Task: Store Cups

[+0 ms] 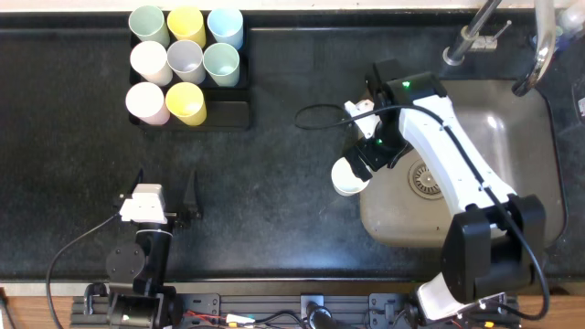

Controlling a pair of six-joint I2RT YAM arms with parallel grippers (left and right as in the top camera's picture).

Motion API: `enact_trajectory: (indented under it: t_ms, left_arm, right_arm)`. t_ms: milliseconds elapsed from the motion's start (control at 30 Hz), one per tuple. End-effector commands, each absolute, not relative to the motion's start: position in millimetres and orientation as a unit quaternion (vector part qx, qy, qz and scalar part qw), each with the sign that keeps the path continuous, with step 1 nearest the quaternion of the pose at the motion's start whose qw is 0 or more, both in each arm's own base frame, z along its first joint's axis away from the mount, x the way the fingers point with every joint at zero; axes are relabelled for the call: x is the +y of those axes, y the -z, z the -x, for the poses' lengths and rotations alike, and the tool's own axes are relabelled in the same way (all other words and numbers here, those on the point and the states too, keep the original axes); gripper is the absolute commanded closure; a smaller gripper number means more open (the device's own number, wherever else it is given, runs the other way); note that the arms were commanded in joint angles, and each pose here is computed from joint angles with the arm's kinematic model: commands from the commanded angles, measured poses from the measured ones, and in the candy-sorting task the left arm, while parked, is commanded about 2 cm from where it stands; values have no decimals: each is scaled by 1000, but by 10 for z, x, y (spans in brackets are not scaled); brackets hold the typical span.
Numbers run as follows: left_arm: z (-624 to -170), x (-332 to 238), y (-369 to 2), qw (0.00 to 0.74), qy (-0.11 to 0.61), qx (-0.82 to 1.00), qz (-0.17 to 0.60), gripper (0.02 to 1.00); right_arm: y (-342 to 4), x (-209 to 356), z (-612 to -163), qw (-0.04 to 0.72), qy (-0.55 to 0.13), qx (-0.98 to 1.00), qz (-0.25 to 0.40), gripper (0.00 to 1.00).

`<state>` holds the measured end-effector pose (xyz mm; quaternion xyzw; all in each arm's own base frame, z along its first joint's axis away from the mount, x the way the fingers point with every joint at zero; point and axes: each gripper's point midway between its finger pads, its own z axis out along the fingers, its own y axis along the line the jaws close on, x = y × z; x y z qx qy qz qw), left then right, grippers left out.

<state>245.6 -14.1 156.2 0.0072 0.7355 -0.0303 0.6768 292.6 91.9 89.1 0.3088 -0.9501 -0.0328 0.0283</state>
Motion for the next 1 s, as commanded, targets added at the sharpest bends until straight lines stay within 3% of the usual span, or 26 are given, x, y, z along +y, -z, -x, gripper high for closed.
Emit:
enact_trajectory:
  t_ms: [33, 67, 100, 133, 367, 533, 600, 633, 767, 867, 1000]
  left_arm:
    - [-2454, -138, -1560, 678, 35, 735, 0, 23]
    - [-2454, -138, -1560, 678, 35, 735, 0, 20]
    - [-2454, -139, -1560, 678, 35, 735, 0, 20]
    - [-2454, -138, -1560, 678, 35, 735, 0, 20]
    - [-2454, -139, -1560, 678, 35, 735, 0, 20]
    - [-2454, -138, -1560, 678, 35, 735, 1, 20]
    - [-2454, -138, -1560, 678, 35, 735, 0, 20]
    - [-2454, -139, -1560, 678, 35, 735, 0, 20]
    - [-2454, -139, -1560, 678, 35, 735, 0, 20]
    - [-2454, -139, -1560, 678, 35, 735, 0, 20]
    - [-2454, -139, -1560, 678, 35, 735, 0, 20]
  right_arm:
    - [-915, 995, -3012, 17, 41, -945, -325, 29]
    - [-918, 1013, -3006, 17, 46, -945, -325, 169]
    - [-921, 1032, -2998, 17, 51, -944, -324, 901]
    - [-925, 1061, -2984, 18, 59, -944, -325, 958]
    - [-998, 1479, -2713, 40, 143, -926, -347, 958]
    - [-1218, 1473, -2849, 0, 91, -935, -342, 958]
    - [-1484, 1419, -3045, -46, 43, -945, -322, 958]
    - [-1880, 1455, -3262, -105, 10, -944, -312, 958]
    - [-2552, 1865, -3518, -207, 23, -918, -339, 958]
    - [-2839, 2264, -3672, -253, 34, -896, -362, 958]
    - [-2954, 2783, -3916, -295, 33, -881, -370, 958]
